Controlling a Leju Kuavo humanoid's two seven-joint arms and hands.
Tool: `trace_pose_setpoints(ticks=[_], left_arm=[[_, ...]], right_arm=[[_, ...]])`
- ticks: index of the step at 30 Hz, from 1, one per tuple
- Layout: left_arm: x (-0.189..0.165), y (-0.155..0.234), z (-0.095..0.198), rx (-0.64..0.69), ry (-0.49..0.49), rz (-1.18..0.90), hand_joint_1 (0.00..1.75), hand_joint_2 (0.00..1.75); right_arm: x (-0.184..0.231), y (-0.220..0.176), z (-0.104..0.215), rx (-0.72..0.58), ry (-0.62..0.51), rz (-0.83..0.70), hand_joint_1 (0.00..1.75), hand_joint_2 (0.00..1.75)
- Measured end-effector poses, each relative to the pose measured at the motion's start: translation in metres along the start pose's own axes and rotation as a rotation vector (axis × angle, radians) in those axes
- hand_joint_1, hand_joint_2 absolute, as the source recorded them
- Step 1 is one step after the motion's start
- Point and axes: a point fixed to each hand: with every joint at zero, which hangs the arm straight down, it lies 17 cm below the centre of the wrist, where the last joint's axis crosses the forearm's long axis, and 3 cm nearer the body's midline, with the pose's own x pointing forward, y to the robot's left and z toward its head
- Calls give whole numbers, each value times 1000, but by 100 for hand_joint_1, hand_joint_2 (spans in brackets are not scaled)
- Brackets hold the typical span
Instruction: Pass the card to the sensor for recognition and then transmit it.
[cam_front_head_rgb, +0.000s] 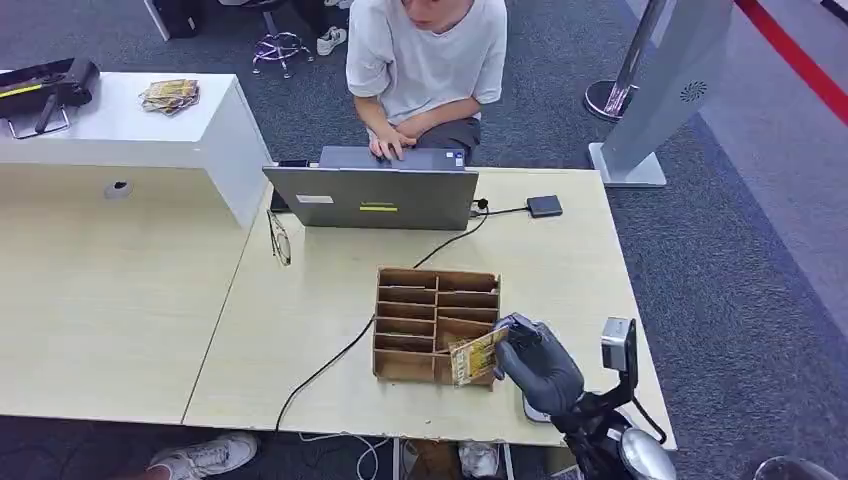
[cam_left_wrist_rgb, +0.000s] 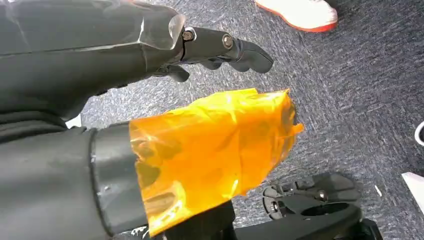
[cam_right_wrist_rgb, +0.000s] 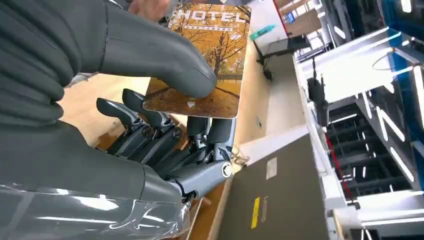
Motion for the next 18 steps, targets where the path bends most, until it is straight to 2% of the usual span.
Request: trace_pose_setpoints(ticks=[5,9,18], left_arm=[[0,1,0,3,-4,13,0,0],[0,1,0,4,-5,14,0,0],[0,2,0,10,-2,19,0,0]], right_arm=[[-5,-45,37,-129,26,18,175,175],[-10,-55,43,-158,48,33,175,175],[-23,-97,62,-288,121,180,175,175]])
